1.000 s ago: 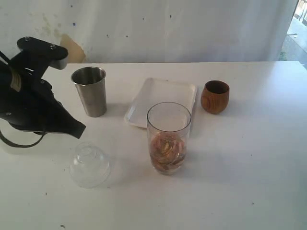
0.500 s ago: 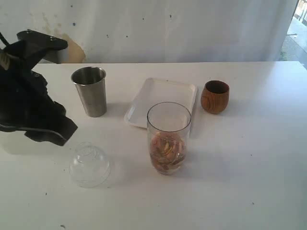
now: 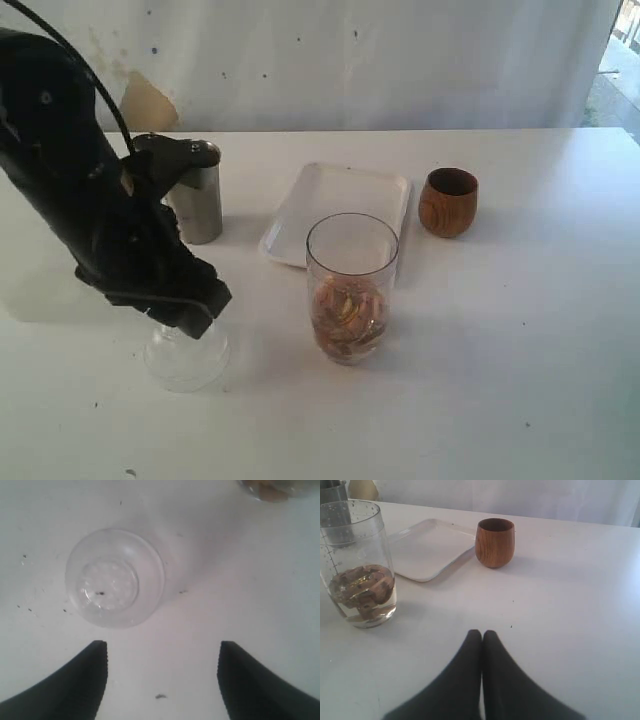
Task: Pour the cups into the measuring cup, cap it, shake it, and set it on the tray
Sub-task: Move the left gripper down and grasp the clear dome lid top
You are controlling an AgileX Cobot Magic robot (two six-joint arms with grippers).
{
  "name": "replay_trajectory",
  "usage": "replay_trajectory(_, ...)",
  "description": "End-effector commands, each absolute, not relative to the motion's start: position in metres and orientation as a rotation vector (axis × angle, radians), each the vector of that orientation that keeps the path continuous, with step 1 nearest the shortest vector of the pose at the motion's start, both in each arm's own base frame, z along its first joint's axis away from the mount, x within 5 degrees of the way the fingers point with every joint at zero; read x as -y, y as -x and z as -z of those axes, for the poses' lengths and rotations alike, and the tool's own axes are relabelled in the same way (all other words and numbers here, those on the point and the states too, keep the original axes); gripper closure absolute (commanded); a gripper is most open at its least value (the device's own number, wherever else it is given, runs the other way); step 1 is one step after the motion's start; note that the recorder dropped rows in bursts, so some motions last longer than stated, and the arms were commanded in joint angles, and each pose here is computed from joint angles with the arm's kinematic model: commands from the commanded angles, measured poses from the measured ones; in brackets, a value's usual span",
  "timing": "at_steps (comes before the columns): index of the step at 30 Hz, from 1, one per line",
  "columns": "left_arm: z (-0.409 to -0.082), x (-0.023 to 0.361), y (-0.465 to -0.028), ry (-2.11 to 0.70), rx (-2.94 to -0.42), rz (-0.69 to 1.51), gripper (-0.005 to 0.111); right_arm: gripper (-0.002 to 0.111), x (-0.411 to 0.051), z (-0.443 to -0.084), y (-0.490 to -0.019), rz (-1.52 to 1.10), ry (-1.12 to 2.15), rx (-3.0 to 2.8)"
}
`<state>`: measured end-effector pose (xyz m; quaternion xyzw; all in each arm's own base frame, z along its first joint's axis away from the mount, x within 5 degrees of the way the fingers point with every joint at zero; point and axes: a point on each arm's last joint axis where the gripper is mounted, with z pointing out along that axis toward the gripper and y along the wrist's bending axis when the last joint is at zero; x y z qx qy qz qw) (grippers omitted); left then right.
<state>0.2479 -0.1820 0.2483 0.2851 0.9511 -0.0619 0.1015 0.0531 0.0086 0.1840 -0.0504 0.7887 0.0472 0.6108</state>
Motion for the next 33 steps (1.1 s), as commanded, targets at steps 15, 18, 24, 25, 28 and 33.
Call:
replay_trajectory(15,-0.215,0.170,-0.284,-0.609,-2.866,0.200,0.046,0.108,-0.008,-0.183,-0.053,-0.103,0.115,-1.821)
replay_trajectory(18,-0.209,0.173,-0.285,-0.640,-2.879,0.238,0.046,0.108,-0.008,-0.183,-0.053,-0.103,0.115,-1.821)
replay_trajectory(24,-0.201,0.175,-0.290,-0.657,-2.860,0.220,0.046,0.108,-0.008,-0.183,-0.053,-0.103,0.115,-1.821)
replay_trajectory(25,-0.201,0.175,-0.290,-0.655,-2.855,0.221,0.046,0.108,-0.008,-0.183,-0.053,-0.103,0.115,-1.821)
replay_trajectory(28,-0.195,0.176,-0.292,-0.653,-2.862,0.221,0.046,0.108,-0.008,-0.183,-0.053,-0.103,0.115,-1.821)
replay_trajectory(33,-0.185,0.175,-0.293,-0.687,-2.904,0.173,0.046,0.108,-0.008,-0.183,-0.053,-0.103,0.115,-1.821)
